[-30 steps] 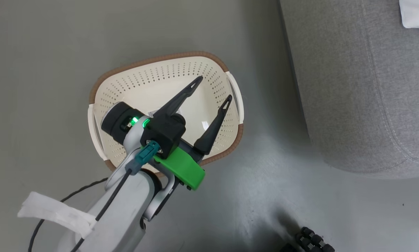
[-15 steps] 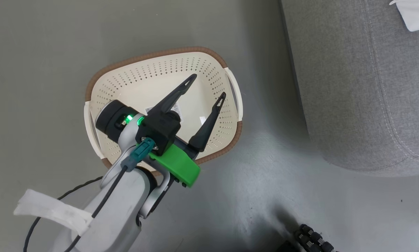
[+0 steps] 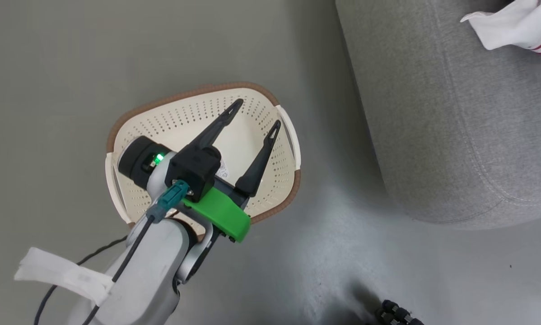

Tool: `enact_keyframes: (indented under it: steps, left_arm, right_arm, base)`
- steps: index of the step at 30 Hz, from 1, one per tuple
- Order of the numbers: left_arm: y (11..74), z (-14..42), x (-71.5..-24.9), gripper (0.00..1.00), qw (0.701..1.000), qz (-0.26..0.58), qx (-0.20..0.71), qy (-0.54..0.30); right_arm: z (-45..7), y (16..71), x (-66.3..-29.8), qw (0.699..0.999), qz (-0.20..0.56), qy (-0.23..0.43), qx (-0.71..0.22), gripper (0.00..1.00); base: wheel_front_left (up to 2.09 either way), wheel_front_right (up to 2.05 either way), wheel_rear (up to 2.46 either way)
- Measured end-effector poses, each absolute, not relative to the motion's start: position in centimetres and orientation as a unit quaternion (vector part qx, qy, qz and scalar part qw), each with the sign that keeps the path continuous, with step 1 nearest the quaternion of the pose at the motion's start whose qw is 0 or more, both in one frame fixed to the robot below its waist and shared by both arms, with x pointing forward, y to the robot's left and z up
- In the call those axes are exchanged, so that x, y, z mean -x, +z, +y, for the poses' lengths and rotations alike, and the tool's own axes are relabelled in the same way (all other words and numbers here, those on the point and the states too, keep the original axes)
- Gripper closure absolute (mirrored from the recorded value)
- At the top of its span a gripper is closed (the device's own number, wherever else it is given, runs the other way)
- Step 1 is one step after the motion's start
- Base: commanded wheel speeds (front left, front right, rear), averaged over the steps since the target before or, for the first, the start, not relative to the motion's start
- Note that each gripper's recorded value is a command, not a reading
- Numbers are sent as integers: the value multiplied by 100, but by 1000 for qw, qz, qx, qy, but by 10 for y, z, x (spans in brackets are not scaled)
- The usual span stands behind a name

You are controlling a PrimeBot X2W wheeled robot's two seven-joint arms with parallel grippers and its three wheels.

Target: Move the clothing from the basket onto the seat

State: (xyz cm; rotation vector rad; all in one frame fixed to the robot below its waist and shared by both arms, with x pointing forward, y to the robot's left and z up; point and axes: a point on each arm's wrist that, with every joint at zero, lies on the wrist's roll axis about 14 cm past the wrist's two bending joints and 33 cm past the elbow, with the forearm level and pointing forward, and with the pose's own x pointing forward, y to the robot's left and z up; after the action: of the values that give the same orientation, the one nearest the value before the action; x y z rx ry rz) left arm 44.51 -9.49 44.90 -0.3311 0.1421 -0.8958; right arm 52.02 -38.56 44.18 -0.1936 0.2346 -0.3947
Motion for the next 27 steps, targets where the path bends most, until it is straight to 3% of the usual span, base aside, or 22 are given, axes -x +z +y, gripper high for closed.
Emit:
enact_keyframes:
  steps: [7, 15, 27]
  left_arm:
    - [465, -98, -430, 0, 885, 59, 169, -430]
    - [489, -96, -415, 0, 888, 41, 185, -419]
    - [523, -47, -421, 0, 930, 1, 182, -320]
  right_arm:
    - [-388, 460, -496, 970, 107, -196, 100, 0]
    - [-378, 509, -487, 977, 46, -181, 99, 0]
    - [-308, 538, -473, 993, -6, -91, 77, 0]
  base:
    - [0, 0, 0]
    - [0, 0, 0]
    - [0, 0, 0]
